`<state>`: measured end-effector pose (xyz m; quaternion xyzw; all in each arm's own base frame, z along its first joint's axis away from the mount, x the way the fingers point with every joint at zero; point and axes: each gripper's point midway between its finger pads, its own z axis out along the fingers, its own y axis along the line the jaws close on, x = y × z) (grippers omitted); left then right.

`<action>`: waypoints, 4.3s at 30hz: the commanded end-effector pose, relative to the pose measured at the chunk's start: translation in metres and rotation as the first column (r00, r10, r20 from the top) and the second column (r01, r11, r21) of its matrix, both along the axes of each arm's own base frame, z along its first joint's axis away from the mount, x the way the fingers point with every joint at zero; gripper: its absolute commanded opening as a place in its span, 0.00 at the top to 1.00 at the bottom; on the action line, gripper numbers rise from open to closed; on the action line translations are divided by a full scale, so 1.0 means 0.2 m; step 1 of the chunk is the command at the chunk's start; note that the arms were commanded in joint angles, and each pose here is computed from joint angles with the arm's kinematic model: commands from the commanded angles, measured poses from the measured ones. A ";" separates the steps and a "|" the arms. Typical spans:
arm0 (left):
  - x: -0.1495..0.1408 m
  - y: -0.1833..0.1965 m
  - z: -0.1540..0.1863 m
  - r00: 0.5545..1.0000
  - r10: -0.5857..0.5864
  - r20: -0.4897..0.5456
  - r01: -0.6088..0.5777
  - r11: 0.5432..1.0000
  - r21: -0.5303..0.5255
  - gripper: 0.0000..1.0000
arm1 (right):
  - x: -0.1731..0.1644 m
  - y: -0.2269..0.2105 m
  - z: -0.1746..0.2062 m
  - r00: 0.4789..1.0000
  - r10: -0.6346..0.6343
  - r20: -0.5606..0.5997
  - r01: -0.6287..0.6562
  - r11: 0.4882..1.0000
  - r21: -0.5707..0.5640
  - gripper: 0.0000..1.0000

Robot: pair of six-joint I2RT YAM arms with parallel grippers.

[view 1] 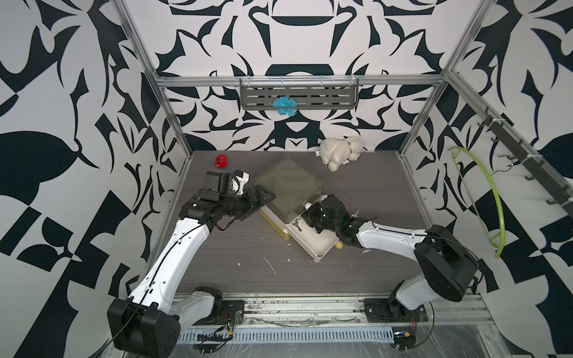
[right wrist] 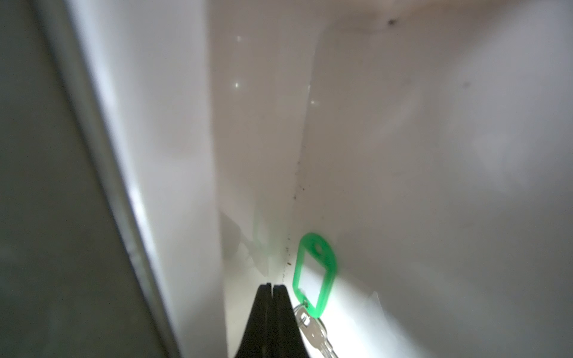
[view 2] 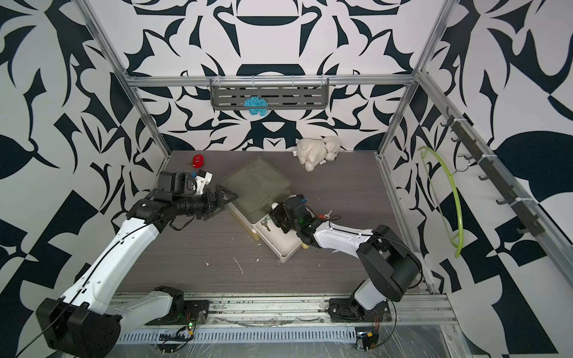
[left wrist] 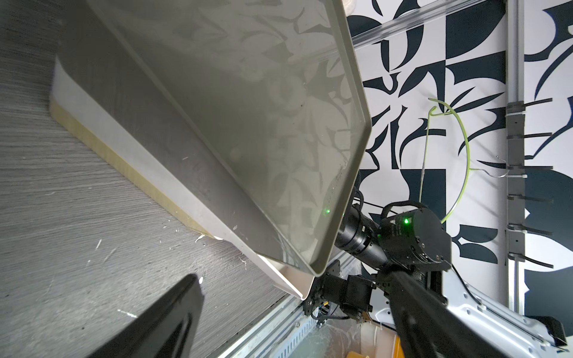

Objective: Take the keys out of the drawer
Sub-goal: Adjust the drawer in the storage box, then pick up the key from the drawer.

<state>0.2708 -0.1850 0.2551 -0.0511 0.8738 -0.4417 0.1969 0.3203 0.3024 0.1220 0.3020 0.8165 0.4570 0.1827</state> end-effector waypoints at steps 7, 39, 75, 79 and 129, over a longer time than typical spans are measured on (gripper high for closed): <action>-0.06 0.03 -0.03 1.000 -0.009 -0.014 0.009 1.000 0.000 0.01 | 0.09 -0.05 -0.14 0.996 -0.061 -0.060 0.055 0.995 -0.087 1.00; -0.01 0.02 -0.05 1.000 0.010 -0.027 -0.011 1.000 -0.024 0.01 | -0.06 -0.24 -0.11 0.990 -0.049 -0.132 0.021 0.979 -0.205 1.00; 0.10 -0.17 0.15 0.992 -0.052 0.119 0.055 0.998 -0.019 0.01 | -0.40 -0.73 -0.11 0.920 0.022 -0.391 -0.216 0.861 -0.460 0.80; 0.09 -0.23 0.15 0.989 -0.085 0.123 0.086 0.996 -0.005 0.01 | -0.44 -0.79 -0.16 0.919 -0.001 -0.394 -0.199 0.862 -0.467 1.00; -0.06 -0.07 0.04 0.991 -0.044 0.124 0.030 0.993 0.110 0.01 | -0.52 -0.43 0.23 0.853 0.247 -0.460 -0.494 0.665 -0.559 0.48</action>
